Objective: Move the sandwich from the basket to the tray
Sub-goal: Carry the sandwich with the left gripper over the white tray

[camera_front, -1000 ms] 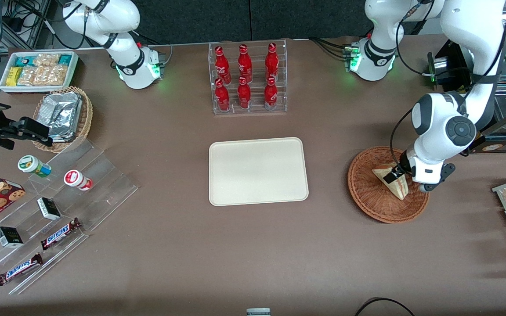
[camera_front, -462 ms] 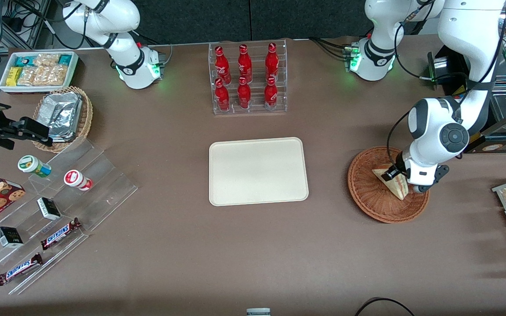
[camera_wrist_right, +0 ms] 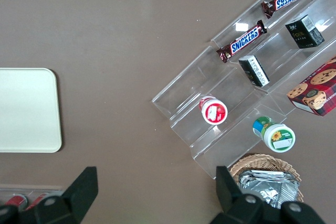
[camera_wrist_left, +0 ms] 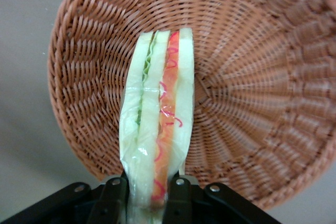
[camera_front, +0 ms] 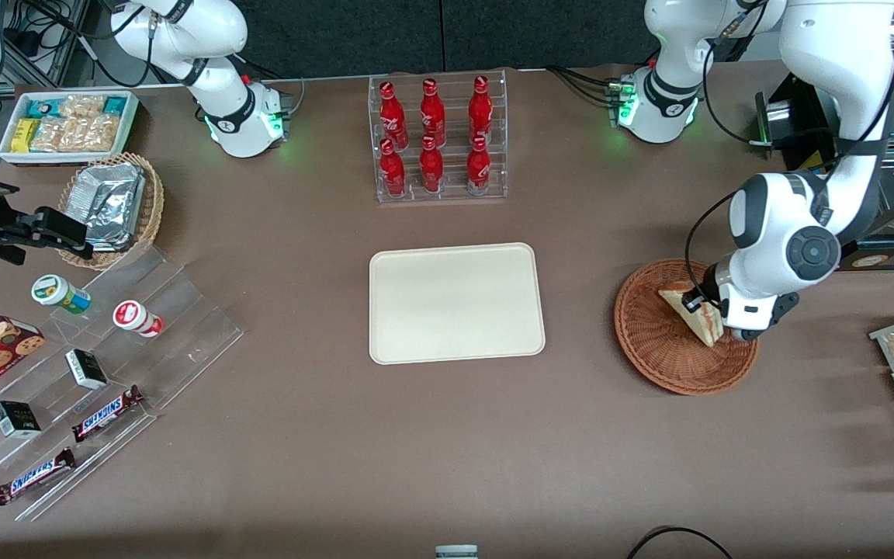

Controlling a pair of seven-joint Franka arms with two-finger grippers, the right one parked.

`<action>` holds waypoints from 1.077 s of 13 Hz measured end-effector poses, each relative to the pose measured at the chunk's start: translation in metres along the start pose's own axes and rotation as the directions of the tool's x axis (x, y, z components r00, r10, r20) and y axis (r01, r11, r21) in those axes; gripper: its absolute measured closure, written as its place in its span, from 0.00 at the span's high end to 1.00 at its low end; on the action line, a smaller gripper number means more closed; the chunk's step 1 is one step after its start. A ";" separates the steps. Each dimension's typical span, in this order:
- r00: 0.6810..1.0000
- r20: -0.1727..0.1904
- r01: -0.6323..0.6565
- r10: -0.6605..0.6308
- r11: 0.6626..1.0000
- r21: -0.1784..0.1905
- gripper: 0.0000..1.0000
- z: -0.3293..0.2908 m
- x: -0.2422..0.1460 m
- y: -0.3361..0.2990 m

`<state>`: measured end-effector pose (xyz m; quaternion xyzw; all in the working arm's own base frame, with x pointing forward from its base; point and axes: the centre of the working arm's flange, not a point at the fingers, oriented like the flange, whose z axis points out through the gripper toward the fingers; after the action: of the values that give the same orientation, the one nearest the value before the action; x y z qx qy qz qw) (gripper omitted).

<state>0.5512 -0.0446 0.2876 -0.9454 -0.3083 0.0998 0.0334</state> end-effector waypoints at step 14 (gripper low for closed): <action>0.904 -0.040 -0.425 0.426 0.905 0.025 0.15 -0.070 -0.193 0.219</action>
<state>0.5395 -0.3353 0.3612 -0.9916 -0.0931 0.0859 0.0254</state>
